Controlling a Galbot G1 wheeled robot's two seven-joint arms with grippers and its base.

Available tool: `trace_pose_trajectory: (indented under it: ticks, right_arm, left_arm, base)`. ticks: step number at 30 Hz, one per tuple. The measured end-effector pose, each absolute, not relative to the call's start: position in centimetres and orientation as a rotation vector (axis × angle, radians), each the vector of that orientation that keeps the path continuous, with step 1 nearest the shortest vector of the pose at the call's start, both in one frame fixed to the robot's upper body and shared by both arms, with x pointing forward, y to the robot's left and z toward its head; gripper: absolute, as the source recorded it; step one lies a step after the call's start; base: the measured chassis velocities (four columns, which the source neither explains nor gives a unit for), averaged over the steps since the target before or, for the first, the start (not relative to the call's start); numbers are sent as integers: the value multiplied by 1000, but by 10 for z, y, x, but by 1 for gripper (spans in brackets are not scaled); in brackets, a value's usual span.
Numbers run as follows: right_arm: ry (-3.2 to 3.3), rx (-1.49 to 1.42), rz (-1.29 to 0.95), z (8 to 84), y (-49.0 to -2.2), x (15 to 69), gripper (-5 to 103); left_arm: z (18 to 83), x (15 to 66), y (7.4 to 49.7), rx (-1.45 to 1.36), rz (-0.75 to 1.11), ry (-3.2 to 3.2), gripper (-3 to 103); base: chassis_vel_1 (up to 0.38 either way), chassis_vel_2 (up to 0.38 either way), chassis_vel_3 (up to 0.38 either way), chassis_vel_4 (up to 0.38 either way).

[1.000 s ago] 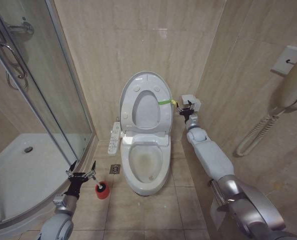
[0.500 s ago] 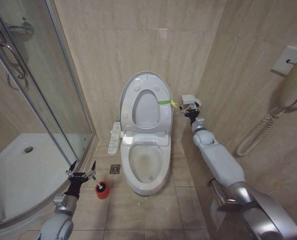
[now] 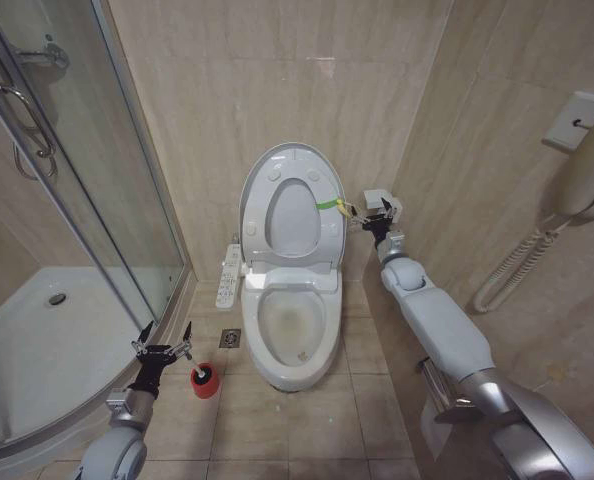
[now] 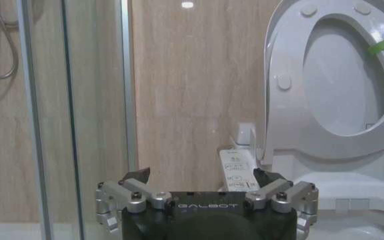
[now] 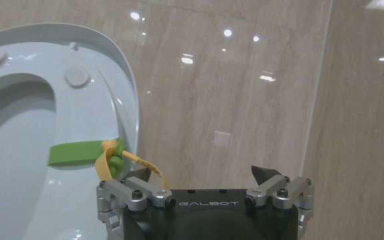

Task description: Open the toilet lid, clean the toilet bowl with a toilet brush, close the toilet lid, and flush.

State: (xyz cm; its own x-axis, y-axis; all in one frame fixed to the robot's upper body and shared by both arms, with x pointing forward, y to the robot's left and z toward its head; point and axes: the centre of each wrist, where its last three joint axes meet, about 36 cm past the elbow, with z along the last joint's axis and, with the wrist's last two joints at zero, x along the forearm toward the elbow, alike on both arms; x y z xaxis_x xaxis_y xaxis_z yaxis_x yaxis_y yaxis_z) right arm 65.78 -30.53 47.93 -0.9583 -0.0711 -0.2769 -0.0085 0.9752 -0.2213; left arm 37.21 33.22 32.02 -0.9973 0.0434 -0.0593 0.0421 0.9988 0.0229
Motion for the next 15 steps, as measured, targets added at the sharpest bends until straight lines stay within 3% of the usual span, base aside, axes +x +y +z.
trace_pose_trajectory:
  ticks: [15]
  right_arm:
    - [2847,-109,-318,473,-320,620,99]
  left_arm:
    - [320,372,332,66,33,3081,100]
  base:
    - [0,0,0,0]
